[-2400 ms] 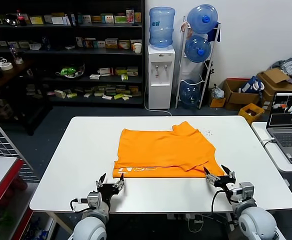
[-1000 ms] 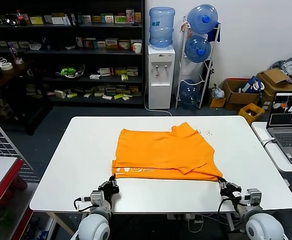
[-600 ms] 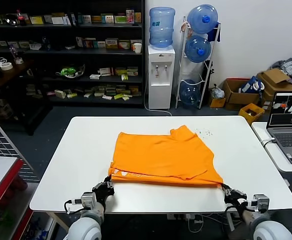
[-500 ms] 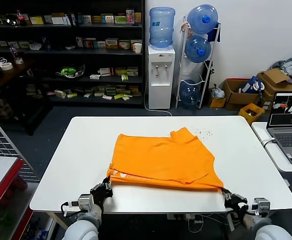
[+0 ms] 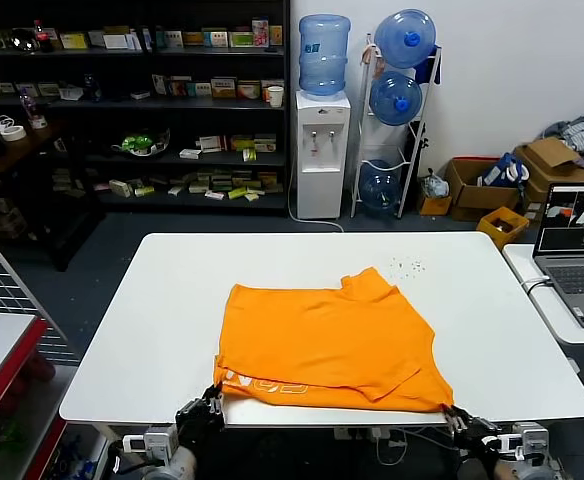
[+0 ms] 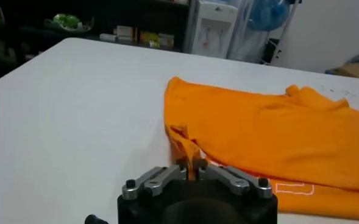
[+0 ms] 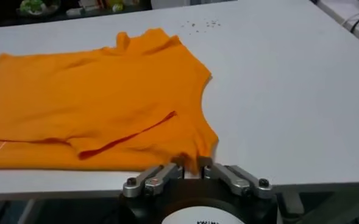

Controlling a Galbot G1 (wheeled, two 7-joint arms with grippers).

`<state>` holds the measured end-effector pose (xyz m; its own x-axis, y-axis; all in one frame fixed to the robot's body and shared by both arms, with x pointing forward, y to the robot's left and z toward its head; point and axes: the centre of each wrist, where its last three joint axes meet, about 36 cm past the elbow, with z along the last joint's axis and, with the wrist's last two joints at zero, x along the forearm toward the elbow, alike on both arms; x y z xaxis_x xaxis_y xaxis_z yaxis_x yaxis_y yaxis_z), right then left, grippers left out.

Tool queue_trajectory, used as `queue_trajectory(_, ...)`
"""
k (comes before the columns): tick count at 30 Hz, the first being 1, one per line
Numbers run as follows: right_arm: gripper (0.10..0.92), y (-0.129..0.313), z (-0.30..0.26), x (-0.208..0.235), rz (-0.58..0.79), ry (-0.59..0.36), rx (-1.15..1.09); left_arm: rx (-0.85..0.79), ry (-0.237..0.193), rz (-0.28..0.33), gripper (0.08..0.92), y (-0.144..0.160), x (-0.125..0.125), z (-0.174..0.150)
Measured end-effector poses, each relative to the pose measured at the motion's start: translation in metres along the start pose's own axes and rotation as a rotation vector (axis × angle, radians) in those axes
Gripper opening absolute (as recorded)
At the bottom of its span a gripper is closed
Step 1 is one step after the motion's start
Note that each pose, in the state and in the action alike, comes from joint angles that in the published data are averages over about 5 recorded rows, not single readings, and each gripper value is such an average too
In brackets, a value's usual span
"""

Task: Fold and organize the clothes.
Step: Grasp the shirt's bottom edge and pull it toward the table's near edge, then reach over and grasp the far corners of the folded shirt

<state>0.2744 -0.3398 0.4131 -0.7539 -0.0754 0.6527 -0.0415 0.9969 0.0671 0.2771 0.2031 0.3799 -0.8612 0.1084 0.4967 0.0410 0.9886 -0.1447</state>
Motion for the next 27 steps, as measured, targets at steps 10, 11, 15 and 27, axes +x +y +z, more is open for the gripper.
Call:
queue_trajectory(10,0.683,-0.005,-0.044,-0.012,-0.011,-0.151,0.051,-0.006,-0.058,0.007,0.544,0.007,0.001,-0.024)
queue_trajectory(11,0.709,-0.006,-0.050,-0.017,-0.013,-0.171,0.050,-0.005,-0.068,0.009,0.570,0.008,-0.001,-0.027)
queue_trajectory(15,0.798,-0.008,-0.078,-0.047,-0.019,-0.251,0.035,-0.002,-0.117,0.022,0.682,0.010,-0.020,-0.040)
queue_trajectory(27,0.823,0.010,-0.150,-0.178,-0.037,-0.294,-0.029,-0.023,-0.167,0.048,0.822,0.023,-0.147,-0.082)
